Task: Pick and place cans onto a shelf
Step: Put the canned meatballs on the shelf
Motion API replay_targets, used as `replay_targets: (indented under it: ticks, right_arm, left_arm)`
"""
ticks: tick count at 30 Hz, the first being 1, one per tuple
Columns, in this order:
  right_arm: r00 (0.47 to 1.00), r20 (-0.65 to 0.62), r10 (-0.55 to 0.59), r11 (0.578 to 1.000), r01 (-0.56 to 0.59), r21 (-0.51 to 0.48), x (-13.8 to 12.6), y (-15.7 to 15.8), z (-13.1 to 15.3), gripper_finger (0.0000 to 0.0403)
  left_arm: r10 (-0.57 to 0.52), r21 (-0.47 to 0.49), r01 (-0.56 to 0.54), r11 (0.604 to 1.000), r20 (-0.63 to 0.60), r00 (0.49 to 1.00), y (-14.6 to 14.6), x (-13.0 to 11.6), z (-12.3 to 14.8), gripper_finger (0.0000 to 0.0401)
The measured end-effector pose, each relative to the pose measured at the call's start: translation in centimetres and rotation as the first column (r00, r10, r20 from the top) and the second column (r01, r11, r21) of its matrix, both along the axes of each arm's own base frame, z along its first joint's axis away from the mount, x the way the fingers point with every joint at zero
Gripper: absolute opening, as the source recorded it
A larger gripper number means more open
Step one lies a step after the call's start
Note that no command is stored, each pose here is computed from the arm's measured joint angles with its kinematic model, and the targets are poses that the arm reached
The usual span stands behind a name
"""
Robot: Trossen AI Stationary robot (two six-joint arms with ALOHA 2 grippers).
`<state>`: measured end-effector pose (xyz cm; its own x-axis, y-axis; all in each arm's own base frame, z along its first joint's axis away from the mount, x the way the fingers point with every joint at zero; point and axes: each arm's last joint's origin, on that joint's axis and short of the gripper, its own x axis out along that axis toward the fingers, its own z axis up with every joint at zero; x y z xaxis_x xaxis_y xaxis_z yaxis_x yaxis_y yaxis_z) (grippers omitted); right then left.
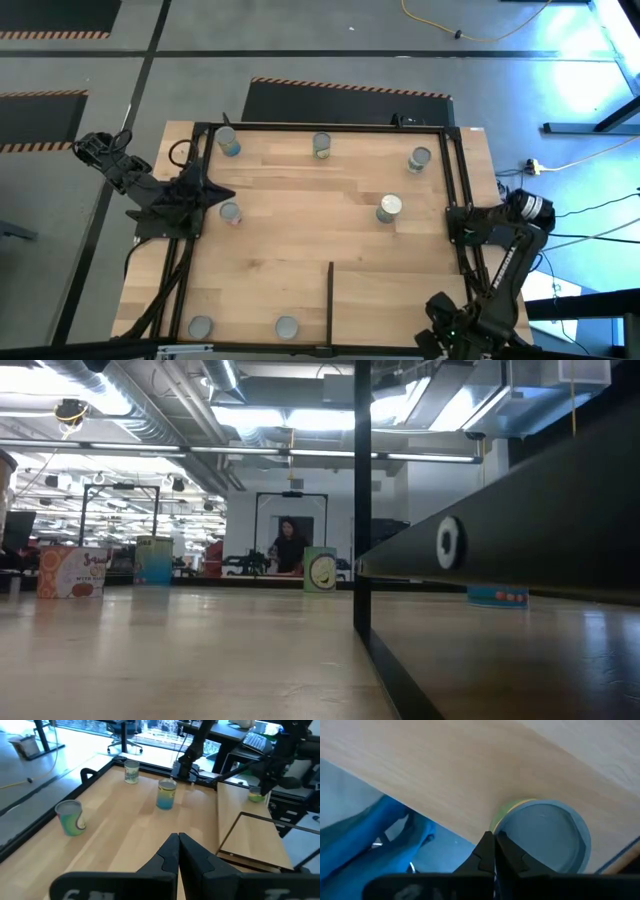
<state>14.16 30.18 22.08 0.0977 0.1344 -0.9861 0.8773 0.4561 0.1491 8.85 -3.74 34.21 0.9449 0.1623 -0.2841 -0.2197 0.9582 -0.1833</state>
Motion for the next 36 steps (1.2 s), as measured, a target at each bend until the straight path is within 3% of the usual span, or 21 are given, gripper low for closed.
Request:
replay_targets:
  ticks: [12,20,26,36]
  right_arm:
    - [0.999,-0.030,0.041,0.999,-0.042,-0.032,-0.3,0.7,-1.3,0.0000]
    - [0.998,-0.051,0.046,0.999,-0.047,-0.024,-0.3,0.7,-1.4,0.0039]
    - [0.996,-0.068,0.049,0.999,-0.050,-0.013,-0.4,0.8,-1.4,0.0046]
    - [0.996,-0.068,0.064,0.998,-0.065,-0.018,0.2,0.9,0.2,0.0048]
  left_arm:
    - [0.022,-0.030,-0.022,0.999,0.011,1.000,0.0,0.0,0.0,0.0000]
    - [0.027,-0.032,-0.026,0.999,0.017,1.000,0.0,0.0,0.1,0.0000]
    - [0.027,-0.032,-0.026,0.999,0.017,1.000,0.0,0.0,0.1,0.0000]
    - [0.026,-0.031,-0.026,0.999,0.016,1.000,0.0,0.0,0.1,0.0000]
